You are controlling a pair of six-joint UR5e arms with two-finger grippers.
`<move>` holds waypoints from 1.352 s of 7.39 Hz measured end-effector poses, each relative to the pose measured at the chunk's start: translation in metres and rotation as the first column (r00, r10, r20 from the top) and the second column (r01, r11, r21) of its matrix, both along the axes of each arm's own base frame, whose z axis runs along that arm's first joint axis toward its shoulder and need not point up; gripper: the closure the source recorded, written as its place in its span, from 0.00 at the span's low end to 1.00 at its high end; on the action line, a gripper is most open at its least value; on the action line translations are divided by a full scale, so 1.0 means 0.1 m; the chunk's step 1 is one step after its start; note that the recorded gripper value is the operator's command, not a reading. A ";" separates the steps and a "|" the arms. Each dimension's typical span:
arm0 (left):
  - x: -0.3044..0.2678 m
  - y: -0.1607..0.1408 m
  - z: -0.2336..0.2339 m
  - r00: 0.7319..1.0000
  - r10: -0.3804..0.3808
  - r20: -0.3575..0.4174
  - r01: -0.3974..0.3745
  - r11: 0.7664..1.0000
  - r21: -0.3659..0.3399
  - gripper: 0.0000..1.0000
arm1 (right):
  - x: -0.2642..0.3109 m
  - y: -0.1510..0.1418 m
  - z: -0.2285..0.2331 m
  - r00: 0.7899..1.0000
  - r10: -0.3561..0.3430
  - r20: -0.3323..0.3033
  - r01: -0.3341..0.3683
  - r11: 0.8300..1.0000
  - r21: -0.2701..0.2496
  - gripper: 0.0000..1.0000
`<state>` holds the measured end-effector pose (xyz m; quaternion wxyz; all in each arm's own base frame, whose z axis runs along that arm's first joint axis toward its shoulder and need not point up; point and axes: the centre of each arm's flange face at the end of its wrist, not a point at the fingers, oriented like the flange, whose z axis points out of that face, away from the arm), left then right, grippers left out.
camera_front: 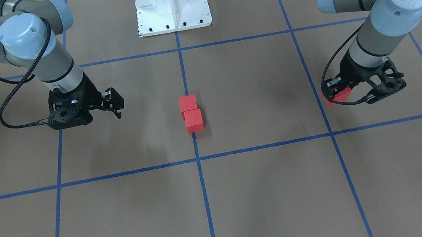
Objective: Form red blocks into L shape at center
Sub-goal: 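Carry the cube with the left gripper next to the stacked pair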
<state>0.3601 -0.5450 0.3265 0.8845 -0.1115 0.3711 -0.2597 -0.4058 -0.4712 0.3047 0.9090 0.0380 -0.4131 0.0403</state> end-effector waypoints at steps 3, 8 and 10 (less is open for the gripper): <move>1.08 0.03 -0.76 0.960 -0.275 0.058 0.277 0.890 -0.362 1.00 | 0.03 -0.03 0.03 1.000 0.013 -0.010 -0.013 1.000 0.004 0.00; 1.87 0.27 -0.92 0.841 -0.516 0.163 0.516 0.675 -0.528 1.00 | 0.05 -0.03 0.12 1.000 0.016 -0.023 -0.017 1.000 -0.002 0.00; 1.97 0.20 -0.83 0.802 -0.573 0.169 0.550 0.596 -0.585 1.00 | 0.05 -0.03 0.12 1.000 0.017 -0.023 -0.017 1.000 -0.004 0.00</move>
